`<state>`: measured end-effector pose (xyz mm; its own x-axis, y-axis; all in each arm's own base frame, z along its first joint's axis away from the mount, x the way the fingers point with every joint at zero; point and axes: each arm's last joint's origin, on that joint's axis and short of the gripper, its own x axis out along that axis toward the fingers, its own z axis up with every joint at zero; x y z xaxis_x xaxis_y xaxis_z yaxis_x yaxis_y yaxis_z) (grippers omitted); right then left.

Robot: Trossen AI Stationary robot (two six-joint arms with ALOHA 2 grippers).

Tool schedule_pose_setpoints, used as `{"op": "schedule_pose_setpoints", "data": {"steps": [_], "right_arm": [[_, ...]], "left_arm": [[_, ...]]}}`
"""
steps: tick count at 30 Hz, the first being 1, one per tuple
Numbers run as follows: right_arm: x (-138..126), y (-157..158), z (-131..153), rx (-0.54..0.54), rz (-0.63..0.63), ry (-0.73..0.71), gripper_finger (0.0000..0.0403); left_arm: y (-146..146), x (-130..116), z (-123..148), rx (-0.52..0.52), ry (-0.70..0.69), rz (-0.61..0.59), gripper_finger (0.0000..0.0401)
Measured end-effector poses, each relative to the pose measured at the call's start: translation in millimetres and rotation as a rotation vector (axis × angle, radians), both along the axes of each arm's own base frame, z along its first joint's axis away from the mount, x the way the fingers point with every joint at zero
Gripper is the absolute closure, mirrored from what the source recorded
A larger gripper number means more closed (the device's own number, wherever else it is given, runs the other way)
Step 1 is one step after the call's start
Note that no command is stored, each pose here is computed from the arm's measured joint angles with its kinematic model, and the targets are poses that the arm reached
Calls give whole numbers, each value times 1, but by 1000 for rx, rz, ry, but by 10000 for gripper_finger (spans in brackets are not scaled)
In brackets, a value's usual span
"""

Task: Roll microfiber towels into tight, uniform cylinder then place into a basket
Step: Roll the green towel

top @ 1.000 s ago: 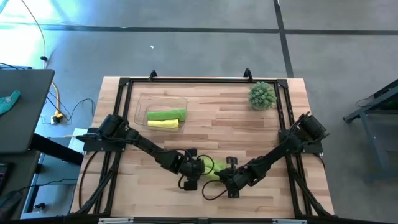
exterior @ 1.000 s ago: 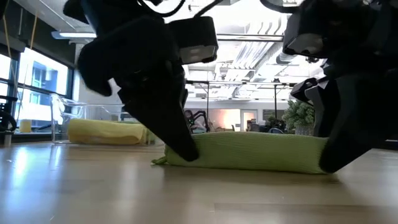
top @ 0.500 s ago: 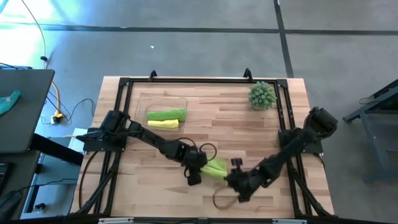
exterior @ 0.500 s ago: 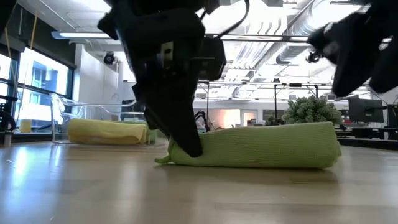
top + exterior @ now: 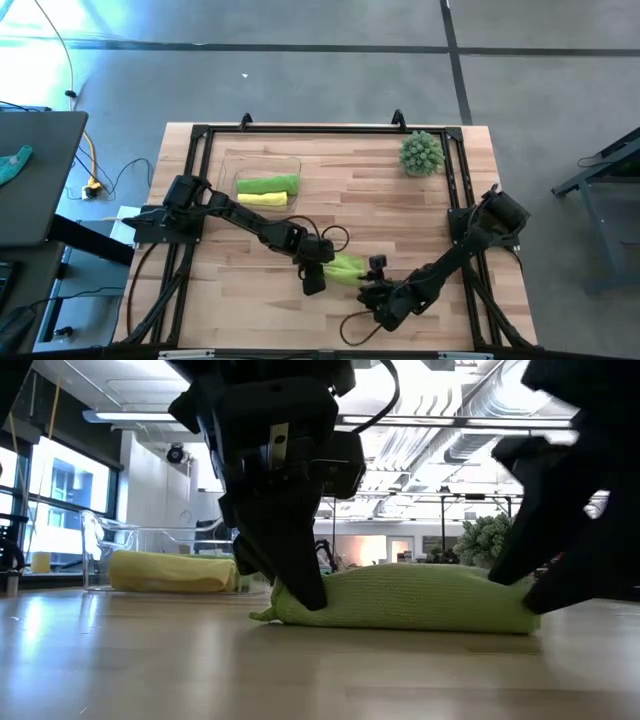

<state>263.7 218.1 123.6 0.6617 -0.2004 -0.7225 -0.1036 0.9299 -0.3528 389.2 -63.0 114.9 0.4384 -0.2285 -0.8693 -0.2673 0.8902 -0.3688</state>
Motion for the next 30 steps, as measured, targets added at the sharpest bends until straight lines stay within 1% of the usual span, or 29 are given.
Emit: {"op": "schedule_pose_setpoints", "data": {"steps": [4,7,10,14,17,20,24,26,27,29,30], "right_arm": [[5,-13,-4,24,-100,29,265],[10,-21,-5,90,-135,80,261],[15,-26,-6,171,-146,129,248],[19,-32,-6,228,-209,136,228],[20,-35,-7,274,-263,146,225],[21,-36,-7,298,-262,168,229],[21,-36,-7,340,-268,187,232],[22,-37,-8,358,-272,198,232],[22,-37,-8,367,-275,205,233],[22,-36,-8,386,-276,213,233],[22,-36,-8,389,-274,215,233]], "left_arm": [[0,0,0,-1,-2,-2,386],[-1,0,1,-23,-2,-24,375],[-1,2,4,-7,0,-54,348],[0,6,12,23,16,-130,302],[1,8,23,74,54,-210,278],[0,5,35,126,130,-256,267],[-5,-7,50,239,226,-285,264],[-10,-20,53,304,319,-314,266],[-12,-24,54,346,341,-318,268],[-20,-29,60,423,321,-315,273],[-22,-38,65,456,329,-311,275]]}}
